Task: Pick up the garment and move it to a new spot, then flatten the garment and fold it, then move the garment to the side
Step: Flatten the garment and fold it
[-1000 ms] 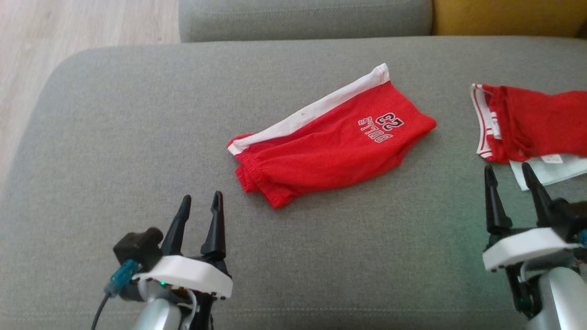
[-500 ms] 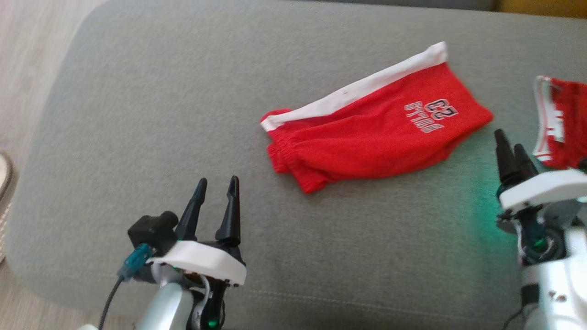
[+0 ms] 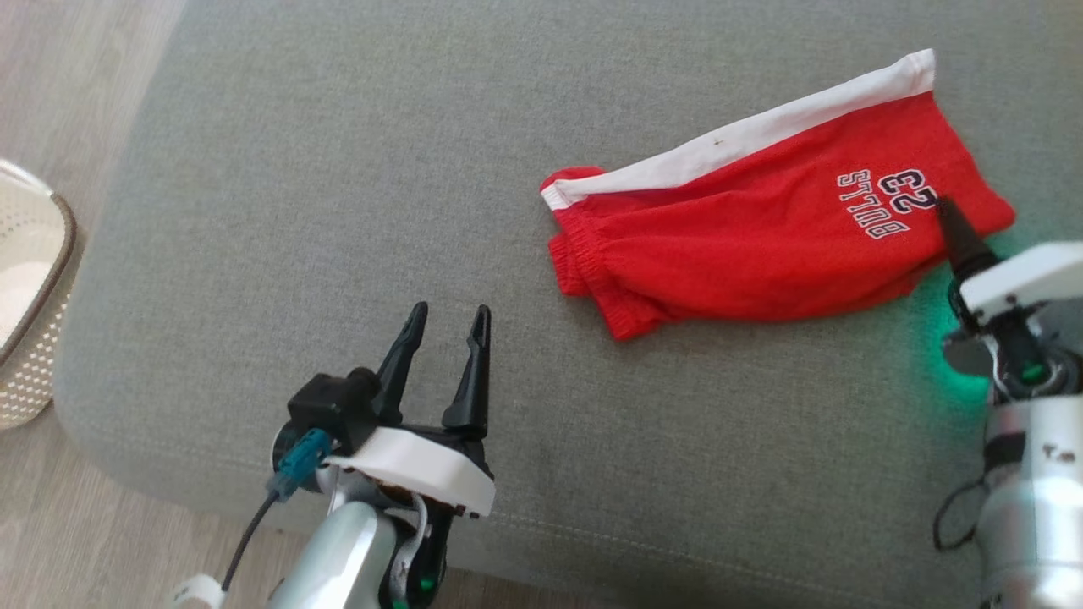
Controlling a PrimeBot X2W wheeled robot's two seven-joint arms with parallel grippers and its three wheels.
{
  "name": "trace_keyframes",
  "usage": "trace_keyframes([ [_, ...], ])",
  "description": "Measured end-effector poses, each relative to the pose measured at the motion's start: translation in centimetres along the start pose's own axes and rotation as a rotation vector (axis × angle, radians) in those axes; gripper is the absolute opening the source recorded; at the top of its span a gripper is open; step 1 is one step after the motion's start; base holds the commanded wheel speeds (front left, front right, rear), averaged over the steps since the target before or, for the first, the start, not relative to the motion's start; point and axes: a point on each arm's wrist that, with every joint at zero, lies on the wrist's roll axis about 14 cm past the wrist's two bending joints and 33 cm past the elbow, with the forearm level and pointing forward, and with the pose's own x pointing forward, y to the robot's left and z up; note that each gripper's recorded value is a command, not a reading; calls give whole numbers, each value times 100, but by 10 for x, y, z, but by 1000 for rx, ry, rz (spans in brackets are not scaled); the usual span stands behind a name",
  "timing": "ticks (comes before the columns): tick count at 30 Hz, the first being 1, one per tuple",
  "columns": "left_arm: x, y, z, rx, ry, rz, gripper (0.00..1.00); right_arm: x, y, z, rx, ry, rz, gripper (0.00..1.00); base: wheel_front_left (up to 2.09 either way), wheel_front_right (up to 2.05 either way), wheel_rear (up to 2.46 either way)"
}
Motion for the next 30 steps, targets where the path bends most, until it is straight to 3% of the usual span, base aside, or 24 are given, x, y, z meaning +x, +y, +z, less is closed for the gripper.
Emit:
trace_keyframes([
  [5, 4, 0, -1, -1, 3, -1, 100, 12, 5, 2, -13, 28, -5, 100, 0, 0, 0],
  [6, 6, 0, 0, -3, 1, 0, 100, 14, 7, 2, -17, 33, -5, 50, 0, 0, 0],
  [7, 8, 1, 1, 0, -1, 3, 100, 16, 8, 1, -17, 42, -5, 7, 0, 0, 0],
  [8, 9, 0, 1, 1, -2, 1, 100, 18, 9, 1, -17, 47, -2, 0, 0, 0, 0],
  [20, 10, -14, 8, 0, -22, -43, 100, -4, 27, 4, 4, -45, 82, 0, 0, 0, 0],
  [30, 5, -43, 8, -9, -24, -134, 100, -63, -3, 17, 127, -244, 77, 0, 0, 0, 0],
])
